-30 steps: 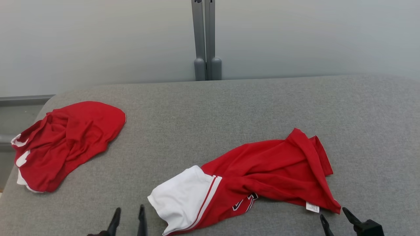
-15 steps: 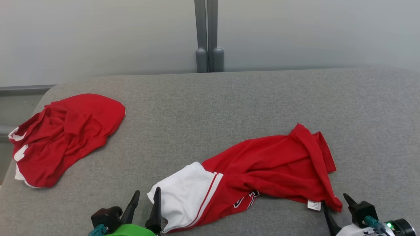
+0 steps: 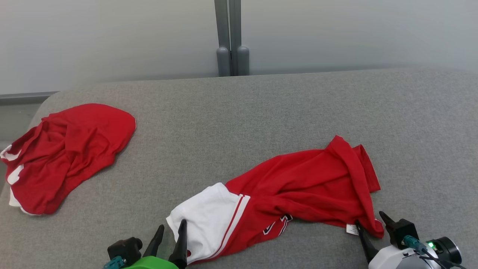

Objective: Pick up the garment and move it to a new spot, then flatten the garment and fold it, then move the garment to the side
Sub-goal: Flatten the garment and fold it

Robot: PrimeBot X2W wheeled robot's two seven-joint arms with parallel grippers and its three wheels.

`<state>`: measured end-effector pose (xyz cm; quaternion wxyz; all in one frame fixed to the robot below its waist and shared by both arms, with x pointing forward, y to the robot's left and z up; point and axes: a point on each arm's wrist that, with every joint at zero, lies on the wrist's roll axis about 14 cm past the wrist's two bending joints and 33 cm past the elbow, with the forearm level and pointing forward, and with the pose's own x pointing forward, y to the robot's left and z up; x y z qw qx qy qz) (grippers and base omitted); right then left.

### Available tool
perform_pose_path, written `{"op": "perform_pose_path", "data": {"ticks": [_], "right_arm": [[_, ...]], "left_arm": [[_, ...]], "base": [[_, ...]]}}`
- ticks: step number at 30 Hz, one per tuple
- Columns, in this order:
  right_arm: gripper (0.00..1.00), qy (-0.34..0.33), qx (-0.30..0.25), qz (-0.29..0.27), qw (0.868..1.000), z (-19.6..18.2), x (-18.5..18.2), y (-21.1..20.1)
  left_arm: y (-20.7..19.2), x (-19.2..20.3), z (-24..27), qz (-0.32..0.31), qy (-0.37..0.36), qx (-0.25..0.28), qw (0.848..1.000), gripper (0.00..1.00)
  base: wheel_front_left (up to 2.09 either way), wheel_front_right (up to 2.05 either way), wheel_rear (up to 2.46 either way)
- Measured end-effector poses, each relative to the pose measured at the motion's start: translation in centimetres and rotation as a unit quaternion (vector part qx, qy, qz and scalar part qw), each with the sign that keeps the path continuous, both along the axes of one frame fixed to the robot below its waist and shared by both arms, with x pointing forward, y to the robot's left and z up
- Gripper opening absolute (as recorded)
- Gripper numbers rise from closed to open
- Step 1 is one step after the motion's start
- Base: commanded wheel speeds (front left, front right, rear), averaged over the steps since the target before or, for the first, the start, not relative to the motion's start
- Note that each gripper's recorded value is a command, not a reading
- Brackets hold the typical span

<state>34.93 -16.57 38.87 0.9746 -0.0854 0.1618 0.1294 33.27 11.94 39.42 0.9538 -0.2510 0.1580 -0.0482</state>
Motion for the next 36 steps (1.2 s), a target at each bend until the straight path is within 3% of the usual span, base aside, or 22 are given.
{"op": "perform_pose_path", "data": {"ticks": [5, 9, 10, 11, 12, 13, 20, 23, 29, 33, 36], "right_arm": [[1.00, -0.001, 0.000, 0.001, 1.000, 0.1, 0.0, -0.1], [1.00, -0.001, 0.002, 0.001, 1.000, 0.1, 0.2, -0.1], [1.00, 0.000, 0.004, 0.002, 1.000, 0.1, 0.1, 0.1], [1.00, 0.002, 0.010, 0.001, 1.000, 0.0, 0.0, 0.2], [0.44, 0.006, 0.013, 0.004, 1.000, -0.2, -0.1, 0.5], [0.00, 0.008, 0.019, 0.003, 1.000, -0.3, -0.1, 0.7], [0.00, -0.026, 0.080, -0.012, 0.996, 2.3, 1.1, 1.1], [0.00, -0.041, 0.160, -0.044, 0.985, 4.3, 1.4, 1.2], [0.00, -0.006, 0.355, -0.087, 0.931, 9.1, 1.0, -0.2], [0.00, -0.027, 0.417, -0.101, 0.903, 12.8, 0.4, -3.2], [0.00, -0.042, 0.449, -0.097, 0.887, 14.9, -0.1, -4.0]], "left_arm": [[-1.7, -0.3, 0.6, -0.009, 0.003, -0.046, 0.999, 1.00], [-2.4, -0.8, 0.3, -0.022, 0.011, -0.052, 0.998, 1.00], [-2.3, -0.9, 0.1, -0.021, 0.015, -0.054, 0.998, 0.80], [-2.3, -1.0, -0.1, -0.019, 0.020, -0.058, 0.998, 0.44], [-2.5, -1.2, -0.4, -0.024, 0.026, -0.058, 0.998, 0.00], [-2.6, -1.3, -0.5, -0.029, 0.028, -0.055, 0.998, 0.00], [-1.6, -0.1, 2.1, -0.020, -0.022, -0.056, 0.998, 0.00], [-0.7, 0.4, 4.8, -0.020, -0.072, -0.048, 0.996, 0.00], [0.8, 1.0, 15.3, -0.014, -0.222, -0.063, 0.973, 0.00], [0.4, 0.0, 21.0, -0.035, -0.280, -0.088, 0.955, 0.00], [-0.2, -0.7, 22.4, -0.054, -0.284, -0.093, 0.953, 0.00]], "base": [[0.00, 0.00, 0.00], [0.00, 0.00, 0.00], [0.00, 0.00, 0.00], [0.00, 0.00, 0.00], [0.00, 0.00, 0.00], [0.00, 0.00, 0.00], [0.00, 0.00, 0.00], [0.00, 0.00, 0.00], [0.00, 0.00, 0.00], [0.00, 0.00, 0.00], [0.00, 0.00, 0.00]]}}
